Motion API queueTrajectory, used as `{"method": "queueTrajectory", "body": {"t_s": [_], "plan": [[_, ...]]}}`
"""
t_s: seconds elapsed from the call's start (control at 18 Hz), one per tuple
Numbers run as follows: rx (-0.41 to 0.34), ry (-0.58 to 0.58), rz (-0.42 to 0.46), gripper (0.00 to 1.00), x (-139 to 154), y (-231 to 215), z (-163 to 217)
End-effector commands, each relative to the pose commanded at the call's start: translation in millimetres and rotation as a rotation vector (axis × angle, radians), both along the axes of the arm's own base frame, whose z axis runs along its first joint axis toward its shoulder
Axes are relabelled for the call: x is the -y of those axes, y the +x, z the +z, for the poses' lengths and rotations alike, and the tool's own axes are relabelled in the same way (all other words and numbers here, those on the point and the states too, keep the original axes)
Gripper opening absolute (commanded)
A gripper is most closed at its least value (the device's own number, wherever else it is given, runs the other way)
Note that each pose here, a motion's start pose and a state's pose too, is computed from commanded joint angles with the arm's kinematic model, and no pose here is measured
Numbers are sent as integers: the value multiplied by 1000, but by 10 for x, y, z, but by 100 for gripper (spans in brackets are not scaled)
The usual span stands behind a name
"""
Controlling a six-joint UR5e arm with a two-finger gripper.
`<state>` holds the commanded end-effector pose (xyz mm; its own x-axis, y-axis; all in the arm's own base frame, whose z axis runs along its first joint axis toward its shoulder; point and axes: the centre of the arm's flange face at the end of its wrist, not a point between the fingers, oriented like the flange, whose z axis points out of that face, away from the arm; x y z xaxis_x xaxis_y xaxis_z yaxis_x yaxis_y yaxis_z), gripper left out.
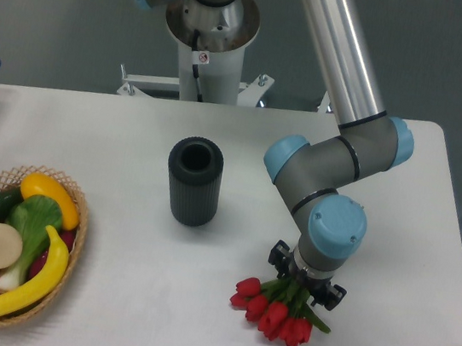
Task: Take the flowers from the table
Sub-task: 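Move the open gripper down over the red tulip stems, then lift the held tulips up off the table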
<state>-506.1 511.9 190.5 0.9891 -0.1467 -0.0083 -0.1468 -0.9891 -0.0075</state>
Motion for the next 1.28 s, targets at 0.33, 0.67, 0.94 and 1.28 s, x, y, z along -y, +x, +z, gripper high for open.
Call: {"method": "queueTrajectory", "body": {"t_s": [0.33, 0.67, 0.94, 1.28], "plan": [[-28, 8, 74, 0, 23, -4, 219], [-101, 59, 100, 2, 147, -270, 773], [-130, 89, 132, 4, 266, -545, 1106], [-105, 77, 141, 5, 247, -727, 1526]]}}
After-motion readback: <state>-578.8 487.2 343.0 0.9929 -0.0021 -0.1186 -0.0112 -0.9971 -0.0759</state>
